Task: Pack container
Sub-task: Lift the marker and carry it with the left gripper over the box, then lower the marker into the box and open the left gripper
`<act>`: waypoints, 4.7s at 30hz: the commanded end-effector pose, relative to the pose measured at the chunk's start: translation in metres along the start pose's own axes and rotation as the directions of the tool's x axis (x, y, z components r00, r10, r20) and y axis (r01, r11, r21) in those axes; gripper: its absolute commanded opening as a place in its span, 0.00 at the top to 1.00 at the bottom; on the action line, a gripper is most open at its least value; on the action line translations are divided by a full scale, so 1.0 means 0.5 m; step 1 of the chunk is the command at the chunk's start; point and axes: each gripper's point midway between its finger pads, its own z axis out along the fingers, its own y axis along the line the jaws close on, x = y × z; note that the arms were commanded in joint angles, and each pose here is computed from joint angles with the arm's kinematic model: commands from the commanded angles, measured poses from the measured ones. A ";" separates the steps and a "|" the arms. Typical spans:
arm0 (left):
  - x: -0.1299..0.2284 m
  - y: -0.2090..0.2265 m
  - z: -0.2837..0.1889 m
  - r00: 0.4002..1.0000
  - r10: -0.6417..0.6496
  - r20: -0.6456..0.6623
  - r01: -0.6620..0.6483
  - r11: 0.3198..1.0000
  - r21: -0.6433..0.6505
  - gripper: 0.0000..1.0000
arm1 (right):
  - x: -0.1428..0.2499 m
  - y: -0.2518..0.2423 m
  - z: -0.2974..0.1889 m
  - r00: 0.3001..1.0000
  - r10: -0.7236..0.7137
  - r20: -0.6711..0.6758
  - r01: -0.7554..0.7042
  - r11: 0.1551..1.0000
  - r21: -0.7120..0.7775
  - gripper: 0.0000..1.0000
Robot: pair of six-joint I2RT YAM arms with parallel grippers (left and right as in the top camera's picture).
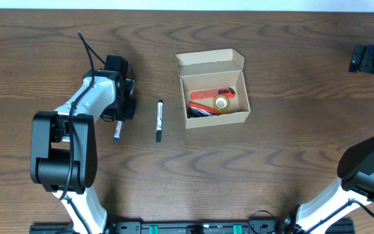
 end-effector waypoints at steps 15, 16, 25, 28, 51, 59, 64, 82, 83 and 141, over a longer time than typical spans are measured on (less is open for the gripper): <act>-0.078 -0.059 -0.103 0.999 -0.031 0.038 0.023 0.982 0.189 0.94 | 0.004 -0.002 0.011 1.000 0.016 -0.014 -0.016 1.000 0.000 0.01; -0.096 -0.070 -0.131 0.998 -0.027 0.061 0.013 0.976 0.217 0.94 | 0.004 -0.002 0.011 1.000 0.016 -0.014 -0.016 1.000 0.000 0.01; -0.231 -0.190 -0.435 0.891 0.192 0.411 -0.297 0.931 0.210 0.94 | 0.004 -0.002 0.011 1.000 0.016 -0.014 -0.016 1.000 0.000 0.01; -0.249 -0.236 -0.489 0.836 0.241 0.493 -0.368 0.912 0.179 0.94 | 0.004 -0.002 0.011 1.000 0.016 -0.014 -0.016 1.000 0.000 0.01; -0.219 -0.468 -0.490 0.711 0.381 0.591 -0.664 0.642 0.384 0.94 | 0.004 -0.002 0.011 1.000 0.016 -0.014 -0.016 1.000 0.000 0.01; -0.209 -0.500 -0.437 0.732 0.427 0.531 -0.660 0.637 0.398 0.94 | 0.004 -0.002 0.011 1.000 0.016 -0.014 -0.016 1.000 0.000 0.01; -0.181 -0.525 -0.407 0.748 0.451 0.486 -0.660 0.582 0.475 0.94 | 0.004 -0.002 0.011 1.000 0.016 -0.014 -0.016 1.000 0.000 0.01; -0.164 -0.537 -0.264 0.805 0.497 0.324 -0.586 0.582 0.563 0.94 | 0.004 -0.002 0.011 1.000 0.016 -0.014 -0.016 1.000 0.000 0.01; -0.164 -0.537 -0.259 0.806 0.499 0.319 -0.584 0.583 0.565 0.94 | 0.004 -0.002 0.011 1.000 0.016 -0.014 -0.016 1.000 0.000 0.01; -0.228 -0.516 -0.260 0.792 0.511 0.334 -0.611 0.656 0.444 0.73 | 0.004 -0.002 0.011 1.000 0.016 -0.014 -0.016 1.000 0.000 0.01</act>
